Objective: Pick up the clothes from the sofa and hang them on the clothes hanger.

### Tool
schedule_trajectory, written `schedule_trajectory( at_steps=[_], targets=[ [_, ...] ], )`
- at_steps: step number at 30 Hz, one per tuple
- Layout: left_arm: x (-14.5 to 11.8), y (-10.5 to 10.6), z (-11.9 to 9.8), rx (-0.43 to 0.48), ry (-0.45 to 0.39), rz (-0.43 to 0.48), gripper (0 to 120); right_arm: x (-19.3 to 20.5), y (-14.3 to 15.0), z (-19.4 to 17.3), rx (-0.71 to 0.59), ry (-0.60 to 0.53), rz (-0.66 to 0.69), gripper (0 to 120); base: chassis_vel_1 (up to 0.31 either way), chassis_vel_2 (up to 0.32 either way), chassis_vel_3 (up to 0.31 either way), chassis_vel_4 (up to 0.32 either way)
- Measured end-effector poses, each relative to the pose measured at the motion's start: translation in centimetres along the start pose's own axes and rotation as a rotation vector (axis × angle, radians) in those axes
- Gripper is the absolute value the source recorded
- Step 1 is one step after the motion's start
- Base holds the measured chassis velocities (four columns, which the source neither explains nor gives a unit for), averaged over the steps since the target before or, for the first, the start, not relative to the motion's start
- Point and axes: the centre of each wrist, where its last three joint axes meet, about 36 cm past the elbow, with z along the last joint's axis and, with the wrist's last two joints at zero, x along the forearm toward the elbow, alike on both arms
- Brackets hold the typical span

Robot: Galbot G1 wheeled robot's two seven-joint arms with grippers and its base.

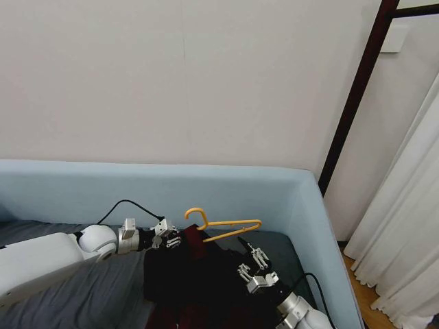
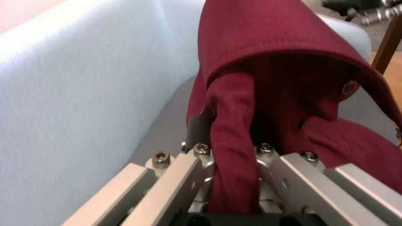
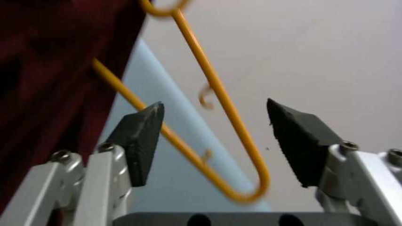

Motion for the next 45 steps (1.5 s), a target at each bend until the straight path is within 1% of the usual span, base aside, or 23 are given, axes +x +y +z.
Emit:
schedule_trajectory(
  at_steps=[3, 4, 5, 6, 8, 10, 11, 14, 15, 18, 19, 20, 23, 25, 26, 30, 34, 37, 39, 40, 42, 43, 45],
  targets=[
    [0.7, -0.7, 1.0, 0.018, 0.007, -0.012, 1, 1.5, -0.4, -0.1, -0.12, 0.141, -0.007, 80, 0.0, 0.0, 0.0, 0.0],
    [0.9, -1.2, 1.6, 0.031, 0.01, -0.018, 1, 2.3, -0.5, -0.2, -0.23, 0.243, -0.032, 86, 0.0, 0.0, 0.0, 0.0],
    [0.9, -1.2, 1.6, 0.031, 0.01, -0.018, 1, 2.3, -0.5, -0.2, -0.23, 0.243, -0.032, 86, 0.0, 0.0, 0.0, 0.0],
    [0.8, -1.7, 2.1, 0.043, 0.01, -0.026, 1, 2.8, -0.6, 0.0, -0.312, 0.325, -0.053, 91, 0.0, 0.0, 0.0, 0.0],
    [0.7, -2.4, 2.9, 0.062, 0.01, -0.038, 1, 3.0, -0.9, 0.5, -0.44, 0.429, -0.068, 98, 0.0, 0.0, 0.0, 0.0],
    [0.6, -3.0, 3.6, 0.086, 0.011, -0.045, 1, 2.5, -1.5, 1.3, -0.551, 0.513, -0.084, 100, 0.0, 0.0, 0.0, 0.0],
    [0.6, -3.0, 3.6, 0.086, 0.011, -0.045, 1, 2.5, -1.5, 1.3, -0.551, 0.513, -0.084, 100, 0.0, 0.0, 0.0, 0.0],
    [0.4, -3.9, 4.5, 0.113, 0.008, -0.051, 1, 0.9, -2.6, 3.0, -0.705, 0.63, -0.116, 100, 0.0, 0.0, 0.0, 0.0],
    [0.4, -3.9, 4.5, 0.113, 0.008, -0.051, 1, 0.9, -2.6, 3.0, -0.705, 0.63, -0.116, 100, 0.0, 0.0, 0.0, 0.0],
    [0.1, -4.6, 4.9, 0.131, 0.0, -0.05, 1, -1.8, -3.1, 5.7, -0.837, 0.711, -0.109, 100, 0.0, 0.0, 0.0, 0.0],
    [0.1, -4.8, 4.9, 0.134, -0.003, -0.049, 1, -2.8, -3.2, 6.6, -0.855, 0.719, -0.11, 100, 0.0, 0.0, 0.0, 0.0],
    [0.1, -4.8, 4.9, 0.134, -0.003, -0.049, 1, -2.8, -3.2, 6.6, -0.855, 0.719, -0.11, 100, 0.0, 0.0, 0.0, 0.0],
    [0.3, -5.1, 5.2, 0.14, -0.003, -0.051, 1, -5.7, -3.6, 8.7, -0.893, 0.734, -0.11, 100, 0.0, 0.0, 0.0, 0.0],
    [0.6, -5.2, 5.3, 0.141, -0.003, -0.055, 1, -7.0, -3.7, 10.5, -0.891, 0.739, -0.115, 100, 0.0, 0.0, 0.0, 0.0],
    [0.6, -5.2, 5.3, 0.141, -0.003, -0.055, 1, -7.0, -3.7, 10.5, -0.891, 0.739, -0.115, 100, 0.0, 0.0, 0.0, 0.0],
    [0.8, -5.4, 5.2, 0.142, -0.007, -0.055, 1, -7.3, -2.9, 14.5, -0.905, 0.779, -0.152, 100, 0.0, 0.0, 0.0, 0.0],
    [0.9, -5.3, 5.0, 0.14, -0.01, -0.055, 1, -7.1, -2.2, 15.8, -0.921, 0.803, -0.174, 100, 0.0, 0.0, 0.0, 0.0],
    [1.0, -5.0, 4.8, 0.135, -0.006, -0.055, 1, -7.1, -1.4, 16.9, -0.956, 0.821, -0.193, 100, 0.0, 0.0, 0.0, 0.0],
    [1.1, -4.8, 4.9, 0.13, -0.001, -0.055, 1, -7.2, -1.2, 17.1, -0.966, 0.823, -0.192, 100, 0.0, 0.0, 0.0, 0.0],
    [1.1, -4.7, 4.9, 0.127, 0.001, -0.056, 1, -7.3, -0.5, 17.4, -0.983, 0.831, -0.177, 100, 0.0, 0.0, 0.0, 0.0],
    [0.9, -4.5, 4.9, 0.126, 0.0, -0.056, 1, -7.5, 0.3, 17.9, -1.01, 0.85, -0.143, 96, 0.0, 0.0, 0.0, 0.0],
    [0.9, -4.5, 4.9, 0.126, 0.0, -0.056, 1, -7.5, 0.3, 17.9, -1.01, 0.85, -0.143, 96, 0.0, 0.0, 0.0, 0.0],
    [0.9, -4.4, 4.7, 0.122, -0.002, -0.056, 1, -7.7, 1.1, 18.4, -1.041, 0.873, -0.113, 87, 0.0, 0.0, 0.0, 0.0]
  ],
)
